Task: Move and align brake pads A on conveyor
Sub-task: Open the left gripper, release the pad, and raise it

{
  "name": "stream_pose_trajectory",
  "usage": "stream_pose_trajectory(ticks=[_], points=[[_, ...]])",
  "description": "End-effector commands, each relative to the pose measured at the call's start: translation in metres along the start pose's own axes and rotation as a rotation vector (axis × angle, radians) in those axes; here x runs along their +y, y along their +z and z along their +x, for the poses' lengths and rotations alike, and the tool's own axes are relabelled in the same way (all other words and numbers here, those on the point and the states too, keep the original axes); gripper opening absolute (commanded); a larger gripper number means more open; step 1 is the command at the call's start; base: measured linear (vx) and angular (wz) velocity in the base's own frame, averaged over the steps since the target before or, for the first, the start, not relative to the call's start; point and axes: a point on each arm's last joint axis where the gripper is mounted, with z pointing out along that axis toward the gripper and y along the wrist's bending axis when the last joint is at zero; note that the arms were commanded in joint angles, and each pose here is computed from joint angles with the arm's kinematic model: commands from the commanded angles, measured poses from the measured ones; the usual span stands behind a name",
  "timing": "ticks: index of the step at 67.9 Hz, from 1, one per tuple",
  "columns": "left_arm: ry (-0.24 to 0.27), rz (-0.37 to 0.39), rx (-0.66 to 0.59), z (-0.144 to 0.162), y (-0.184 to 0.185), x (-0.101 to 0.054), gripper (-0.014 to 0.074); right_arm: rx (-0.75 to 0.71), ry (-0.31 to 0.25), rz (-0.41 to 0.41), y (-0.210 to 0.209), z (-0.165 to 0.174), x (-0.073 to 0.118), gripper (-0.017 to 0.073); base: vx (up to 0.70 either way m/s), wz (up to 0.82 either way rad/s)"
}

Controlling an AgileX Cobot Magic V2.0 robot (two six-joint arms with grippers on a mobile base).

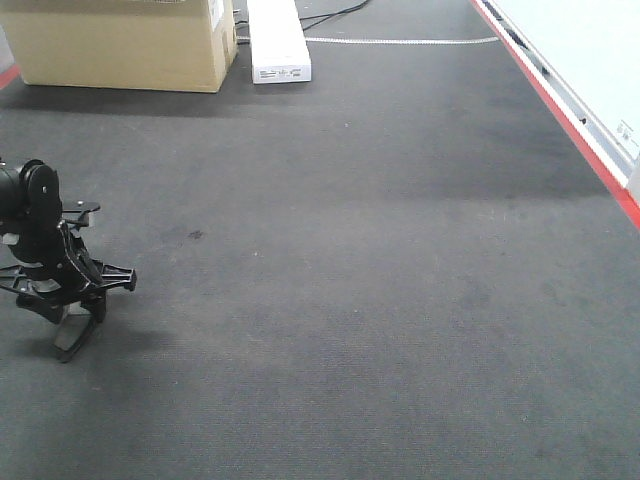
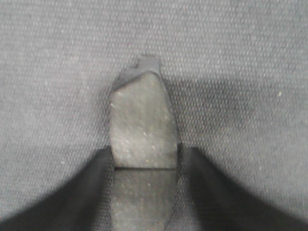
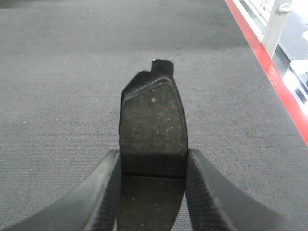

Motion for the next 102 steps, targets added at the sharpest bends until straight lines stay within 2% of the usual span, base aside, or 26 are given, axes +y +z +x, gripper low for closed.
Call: stream_pose_trajectory(ticks=[1, 7, 18, 33, 42, 53, 64, 87, 102], points=[[0.010, 0.012, -0.086, -0.005, -0.030, -0.001, 0.0527, -0.120, -0.011, 0.006, -0.004, -0.018, 0.000, -0.0004, 0.00, 0.00], [0.011, 0.014, -0.109, -0.004, -0.038, 0.000, 0.0574, -0.120, -0.011, 0.006, -0.004, -0.018, 0.000, -0.0004, 0.00, 0.00], [0.025, 0.020, -0.199, -0.003, -0.066, 0.001, 0.0577, -0.120, -0.011, 0.006, -0.004, -0.018, 0.000, -0.0004, 0.00, 0.00], [0.058, 0.027, -0.373, 0.010, -0.128, 0.005, 0.0577, -0.120, -0.011, 0.006, -0.004, -0.018, 0.000, -0.0004, 0.00, 0.00], [0.088, 0.026, -0.492, 0.029, -0.171, 0.008, 0.0575, -0.120, -0.011, 0.006, -0.004, -0.018, 0.000, -0.0004, 0.00, 0.00], [0.105, 0.026, -0.662, 0.066, -0.217, 0.014, 0.0575, -0.120, -0.011, 0.006, -0.004, -0.018, 0.000, -0.0004, 0.00, 0.00], [0.101, 0.031, -0.806, 0.112, -0.242, 0.019, 0.0571, -0.120, -0.011, 0.006, -0.004, -0.018, 0.000, -0.0004, 0.00, 0.00], [0.094, 0.035, -1.016, 0.214, -0.257, 0.029, 0.0489, -0.120, -0.011, 0.006, -0.004, -0.018, 0.000, -0.0004, 0.00, 0.00], [0.091, 0.034, -1.137, 0.274, -0.258, 0.035, 0.0475, -0.120, -0.011, 0.006, -0.004, -0.018, 0.000, -0.0004, 0.00, 0.00]])
